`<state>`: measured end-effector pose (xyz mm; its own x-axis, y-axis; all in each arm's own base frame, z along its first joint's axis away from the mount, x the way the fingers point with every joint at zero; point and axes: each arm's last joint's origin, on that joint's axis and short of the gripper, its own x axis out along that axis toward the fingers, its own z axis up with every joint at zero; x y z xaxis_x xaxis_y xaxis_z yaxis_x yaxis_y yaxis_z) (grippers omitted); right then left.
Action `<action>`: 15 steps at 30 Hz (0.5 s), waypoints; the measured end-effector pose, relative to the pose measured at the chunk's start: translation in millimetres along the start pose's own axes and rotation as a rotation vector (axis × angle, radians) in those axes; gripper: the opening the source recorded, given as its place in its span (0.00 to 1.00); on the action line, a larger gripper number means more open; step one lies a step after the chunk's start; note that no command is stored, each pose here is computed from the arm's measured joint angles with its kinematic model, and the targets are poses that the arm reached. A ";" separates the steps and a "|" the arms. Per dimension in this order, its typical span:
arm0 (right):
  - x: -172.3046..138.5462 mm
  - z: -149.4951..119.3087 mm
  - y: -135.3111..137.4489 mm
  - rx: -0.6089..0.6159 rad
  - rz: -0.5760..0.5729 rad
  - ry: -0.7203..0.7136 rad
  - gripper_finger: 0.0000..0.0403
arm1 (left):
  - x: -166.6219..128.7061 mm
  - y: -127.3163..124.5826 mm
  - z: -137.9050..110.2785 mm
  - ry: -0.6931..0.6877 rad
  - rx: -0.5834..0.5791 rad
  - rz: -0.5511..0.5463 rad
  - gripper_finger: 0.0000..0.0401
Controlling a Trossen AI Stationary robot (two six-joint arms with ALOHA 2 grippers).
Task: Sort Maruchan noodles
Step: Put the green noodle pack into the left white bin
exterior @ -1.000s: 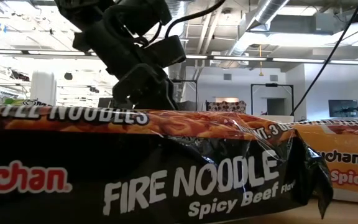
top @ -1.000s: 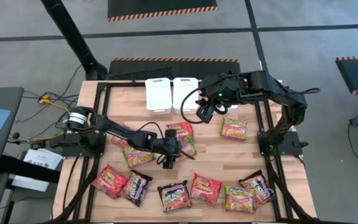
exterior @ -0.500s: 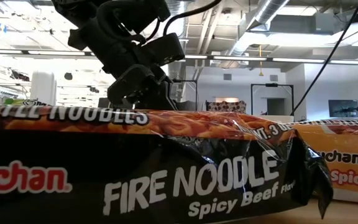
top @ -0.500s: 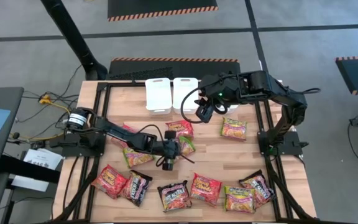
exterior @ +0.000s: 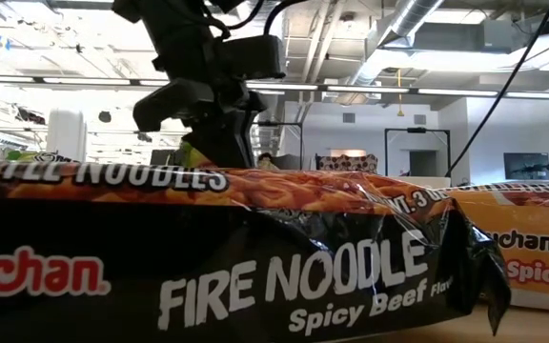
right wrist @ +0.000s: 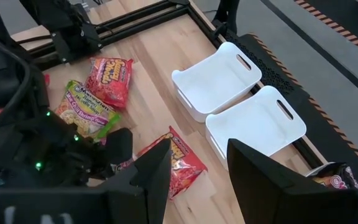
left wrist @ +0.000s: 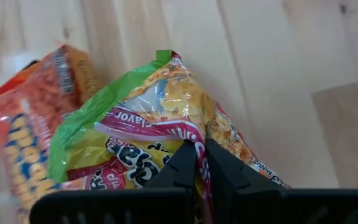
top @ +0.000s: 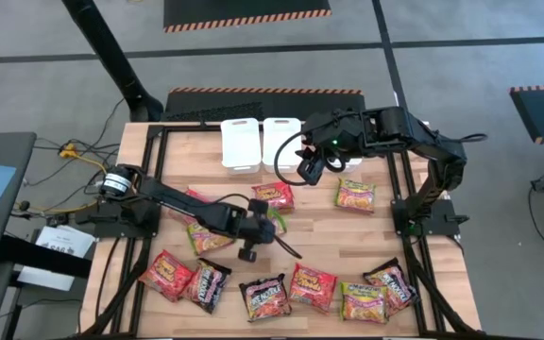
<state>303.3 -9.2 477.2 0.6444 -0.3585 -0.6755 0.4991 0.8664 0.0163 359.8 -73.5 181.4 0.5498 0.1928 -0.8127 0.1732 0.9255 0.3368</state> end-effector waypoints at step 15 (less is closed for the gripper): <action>0.0 0.1 0.0 -0.030 -0.001 -0.002 0.45 | -24.2 11.6 7.1 0.060 0.040 0.083 0.00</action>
<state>303.4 -9.3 477.3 0.6451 -0.3598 -0.6741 0.4823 0.8760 -0.0060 354.4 -69.7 208.3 0.5139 0.2887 -0.8078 0.1618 0.8921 0.4218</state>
